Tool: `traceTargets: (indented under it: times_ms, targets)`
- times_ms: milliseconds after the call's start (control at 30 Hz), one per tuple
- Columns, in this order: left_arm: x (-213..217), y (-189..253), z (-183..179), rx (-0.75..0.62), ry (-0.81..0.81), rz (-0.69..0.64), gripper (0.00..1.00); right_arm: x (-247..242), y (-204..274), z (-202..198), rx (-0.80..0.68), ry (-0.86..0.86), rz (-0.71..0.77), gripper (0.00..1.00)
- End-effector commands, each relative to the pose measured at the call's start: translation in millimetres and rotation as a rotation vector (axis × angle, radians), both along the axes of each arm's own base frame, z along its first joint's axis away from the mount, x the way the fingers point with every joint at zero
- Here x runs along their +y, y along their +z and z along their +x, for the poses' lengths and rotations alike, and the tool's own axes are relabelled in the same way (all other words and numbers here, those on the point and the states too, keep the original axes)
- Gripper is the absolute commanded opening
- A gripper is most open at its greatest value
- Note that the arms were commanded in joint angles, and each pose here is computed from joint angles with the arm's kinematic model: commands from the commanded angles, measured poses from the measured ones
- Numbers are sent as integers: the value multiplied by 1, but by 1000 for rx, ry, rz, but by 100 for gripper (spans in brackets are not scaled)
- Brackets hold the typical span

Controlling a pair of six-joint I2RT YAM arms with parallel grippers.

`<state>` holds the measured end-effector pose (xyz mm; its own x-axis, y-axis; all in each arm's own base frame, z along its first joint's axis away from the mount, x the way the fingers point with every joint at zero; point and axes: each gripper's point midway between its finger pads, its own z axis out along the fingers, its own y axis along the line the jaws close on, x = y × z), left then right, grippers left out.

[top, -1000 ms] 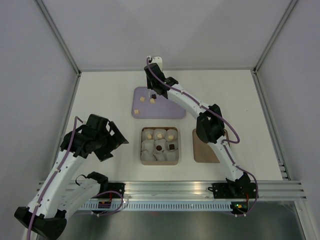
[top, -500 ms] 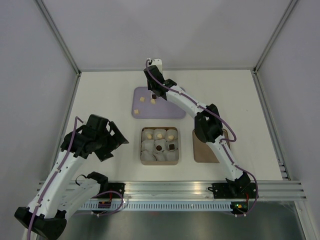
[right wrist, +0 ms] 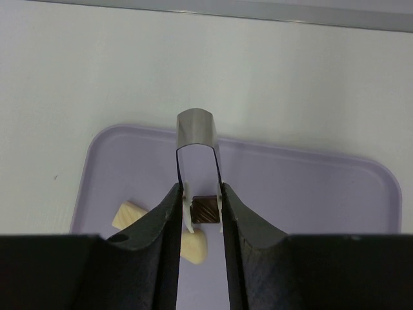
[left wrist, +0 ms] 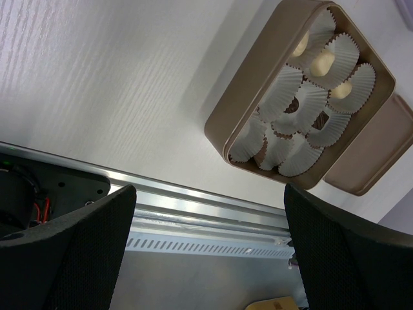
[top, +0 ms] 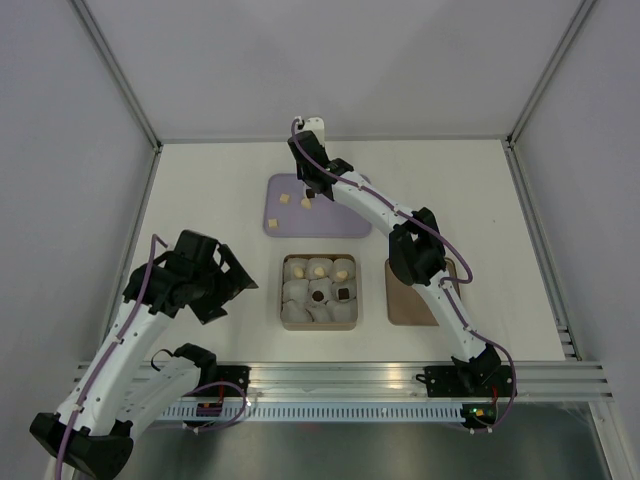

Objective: Pack the chocolate

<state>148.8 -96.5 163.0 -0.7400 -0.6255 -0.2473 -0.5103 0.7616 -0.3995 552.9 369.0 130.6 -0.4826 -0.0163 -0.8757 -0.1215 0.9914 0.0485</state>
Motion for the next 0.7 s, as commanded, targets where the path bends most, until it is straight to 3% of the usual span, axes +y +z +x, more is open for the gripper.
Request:
traceTargets:
  times_ms: [0, 300, 667]
  targets:
    - [-1, 2, 6, -26, 26, -11, 100, 0, 26, 4, -49, 11, 25, 25]
    - [-2, 5, 6, -28, 29, -22, 99, -2, 68, -4, -120, 65, 39, 21]
    - [-3, 13, 5, -42, 23, -33, 100, -7, 139, -48, -194, 152, 66, 20]
